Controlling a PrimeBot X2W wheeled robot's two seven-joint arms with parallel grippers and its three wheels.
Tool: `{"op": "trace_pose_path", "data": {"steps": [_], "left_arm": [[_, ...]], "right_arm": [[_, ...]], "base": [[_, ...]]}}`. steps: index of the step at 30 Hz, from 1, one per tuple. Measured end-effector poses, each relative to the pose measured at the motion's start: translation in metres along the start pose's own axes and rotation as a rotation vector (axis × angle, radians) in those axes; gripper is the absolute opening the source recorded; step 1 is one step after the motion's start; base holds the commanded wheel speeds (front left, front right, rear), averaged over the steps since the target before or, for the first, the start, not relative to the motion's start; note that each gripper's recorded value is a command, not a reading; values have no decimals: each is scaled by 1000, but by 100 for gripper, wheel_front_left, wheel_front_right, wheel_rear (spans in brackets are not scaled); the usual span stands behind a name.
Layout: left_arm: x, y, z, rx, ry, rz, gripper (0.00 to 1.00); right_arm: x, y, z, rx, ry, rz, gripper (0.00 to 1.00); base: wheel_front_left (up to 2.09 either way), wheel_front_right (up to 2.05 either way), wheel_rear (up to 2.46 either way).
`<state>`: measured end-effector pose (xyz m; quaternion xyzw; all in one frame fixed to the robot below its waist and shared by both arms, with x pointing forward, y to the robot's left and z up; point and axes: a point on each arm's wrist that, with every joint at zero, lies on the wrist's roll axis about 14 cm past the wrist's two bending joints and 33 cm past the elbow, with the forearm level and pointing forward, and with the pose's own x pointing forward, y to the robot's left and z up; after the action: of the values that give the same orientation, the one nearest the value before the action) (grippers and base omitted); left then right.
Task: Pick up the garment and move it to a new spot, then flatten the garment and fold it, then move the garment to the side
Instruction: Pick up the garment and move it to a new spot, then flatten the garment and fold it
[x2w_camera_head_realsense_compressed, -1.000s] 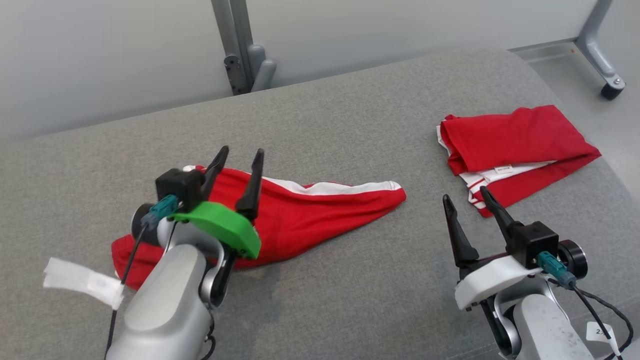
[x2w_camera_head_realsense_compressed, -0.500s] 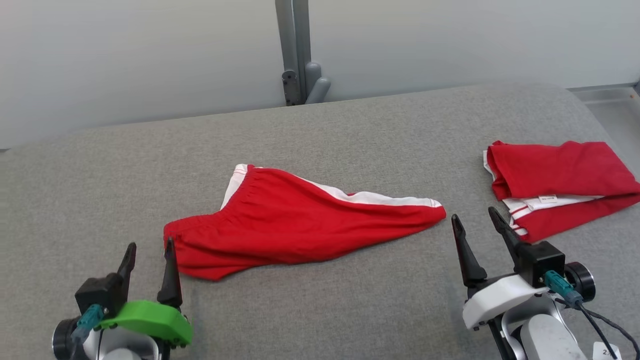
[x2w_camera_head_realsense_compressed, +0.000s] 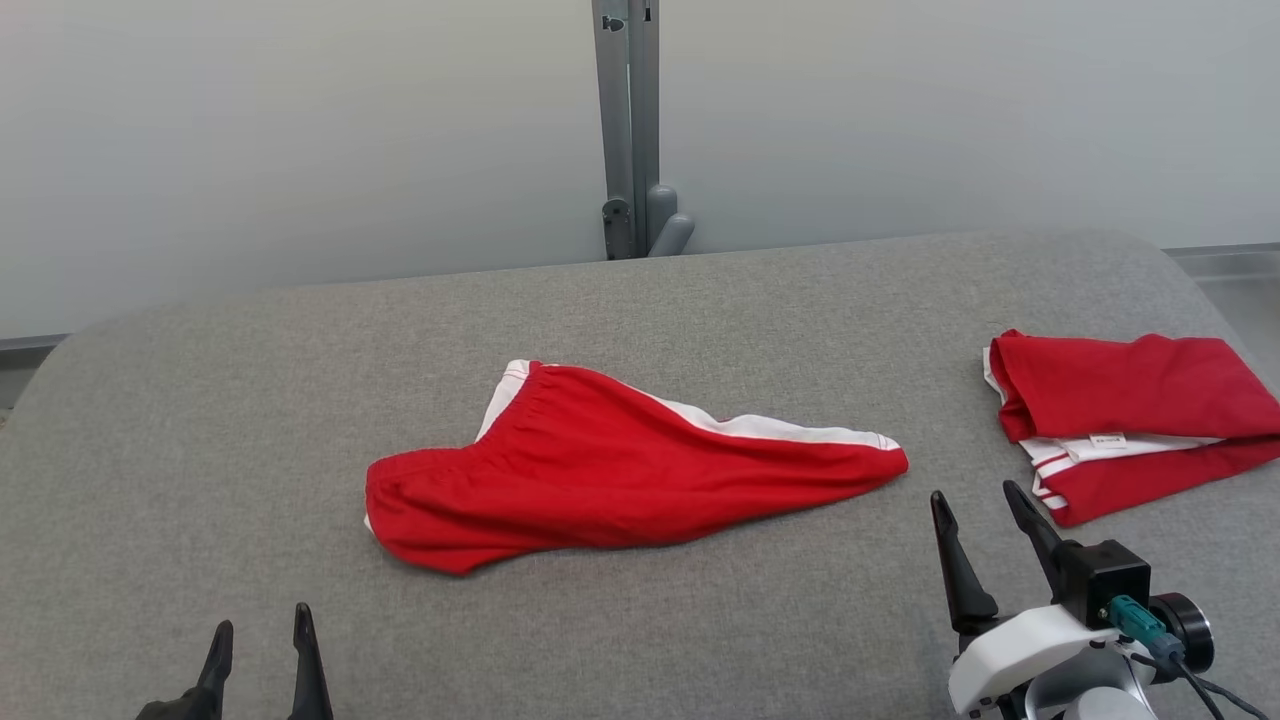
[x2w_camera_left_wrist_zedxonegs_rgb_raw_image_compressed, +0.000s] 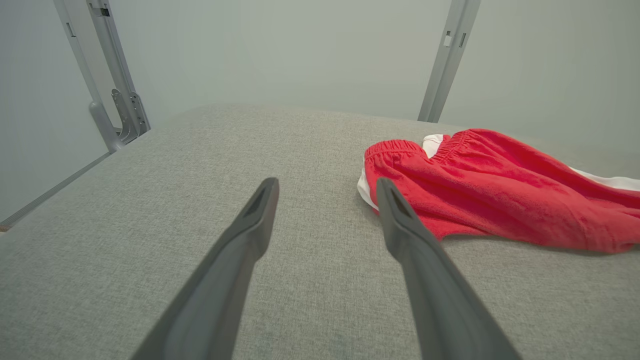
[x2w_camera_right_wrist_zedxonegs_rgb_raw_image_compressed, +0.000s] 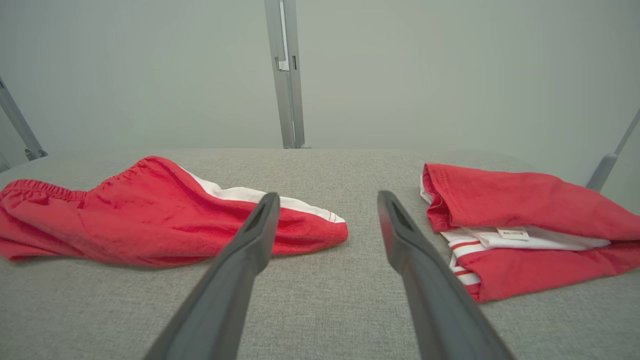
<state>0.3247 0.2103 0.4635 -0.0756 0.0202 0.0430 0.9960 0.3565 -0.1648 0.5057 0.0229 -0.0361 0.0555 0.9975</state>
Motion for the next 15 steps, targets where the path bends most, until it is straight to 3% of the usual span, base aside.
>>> {"op": "trace_pose_path", "data": {"steps": [9, 15], "left_arm": [[2, -6, -2, 10, 7, -25, 100], [16, -26, 7, -13, -19, -89, 100]], "right_arm": [[-2, -3, 0, 1, -1, -9, 100], [0, -1, -1, 2, 2, -3, 100]], "base": [[0, 0, 0], [0, 0, 0]]}}
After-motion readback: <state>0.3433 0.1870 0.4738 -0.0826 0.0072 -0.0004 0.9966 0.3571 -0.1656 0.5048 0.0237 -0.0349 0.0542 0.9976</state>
